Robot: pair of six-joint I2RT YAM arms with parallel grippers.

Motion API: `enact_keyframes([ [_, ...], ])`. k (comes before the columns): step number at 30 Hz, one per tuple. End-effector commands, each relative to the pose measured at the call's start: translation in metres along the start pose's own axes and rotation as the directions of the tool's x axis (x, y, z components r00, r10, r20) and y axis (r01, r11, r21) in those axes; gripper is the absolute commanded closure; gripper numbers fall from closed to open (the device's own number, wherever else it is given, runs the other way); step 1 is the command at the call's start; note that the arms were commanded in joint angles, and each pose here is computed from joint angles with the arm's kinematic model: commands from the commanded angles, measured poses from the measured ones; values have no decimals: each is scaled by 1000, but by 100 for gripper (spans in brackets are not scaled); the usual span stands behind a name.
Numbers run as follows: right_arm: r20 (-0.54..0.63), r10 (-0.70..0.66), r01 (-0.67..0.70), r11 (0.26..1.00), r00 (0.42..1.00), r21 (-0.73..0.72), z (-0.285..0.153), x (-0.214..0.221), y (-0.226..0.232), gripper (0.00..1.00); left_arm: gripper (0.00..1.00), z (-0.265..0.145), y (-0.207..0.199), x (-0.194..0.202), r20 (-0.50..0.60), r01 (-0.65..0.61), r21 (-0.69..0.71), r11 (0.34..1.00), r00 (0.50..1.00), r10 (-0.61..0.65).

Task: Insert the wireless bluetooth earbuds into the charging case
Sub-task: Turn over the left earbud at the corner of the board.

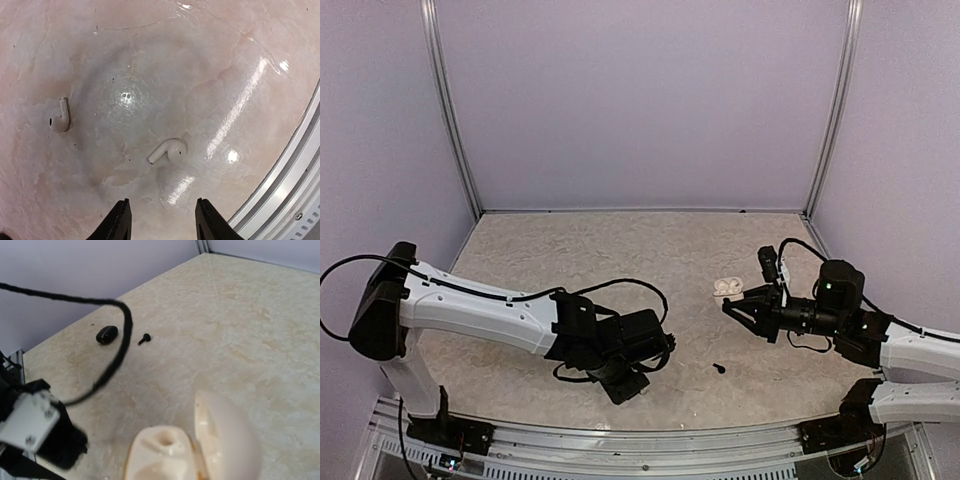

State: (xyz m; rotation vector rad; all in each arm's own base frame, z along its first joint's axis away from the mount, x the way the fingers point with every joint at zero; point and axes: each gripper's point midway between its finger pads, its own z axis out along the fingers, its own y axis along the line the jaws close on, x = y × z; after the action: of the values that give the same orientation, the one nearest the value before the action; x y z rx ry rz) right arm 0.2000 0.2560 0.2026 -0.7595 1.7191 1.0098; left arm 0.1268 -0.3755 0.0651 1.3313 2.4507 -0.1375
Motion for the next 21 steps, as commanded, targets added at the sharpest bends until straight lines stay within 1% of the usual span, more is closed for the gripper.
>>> enact_keyframes([
  [1,29,-10,10,1000,1000,0,-6,-8,2,100,58,-5,-11,1,-5,-327,86,941,944,329],
  [4,31,-3,3,1000,1000,7,-8,-7,2,100,62,-7,-9,-8,11,-408,91,908,912,409],
  [8,31,3,-4,1000,1000,25,-10,-7,0,100,66,-2,-7,-7,-17,-494,107,863,867,498],
  [12,40,21,-22,999,999,37,-15,-9,-3,100,67,6,-12,-4,-29,-569,132,811,816,577],
  [17,40,32,-33,999,999,42,-16,-13,-4,100,67,14,-16,-12,-40,-621,145,771,774,631],
  [21,43,31,-33,999,999,43,-18,-14,-6,100,67,33,-18,-8,-90,-653,154,741,738,669],
])
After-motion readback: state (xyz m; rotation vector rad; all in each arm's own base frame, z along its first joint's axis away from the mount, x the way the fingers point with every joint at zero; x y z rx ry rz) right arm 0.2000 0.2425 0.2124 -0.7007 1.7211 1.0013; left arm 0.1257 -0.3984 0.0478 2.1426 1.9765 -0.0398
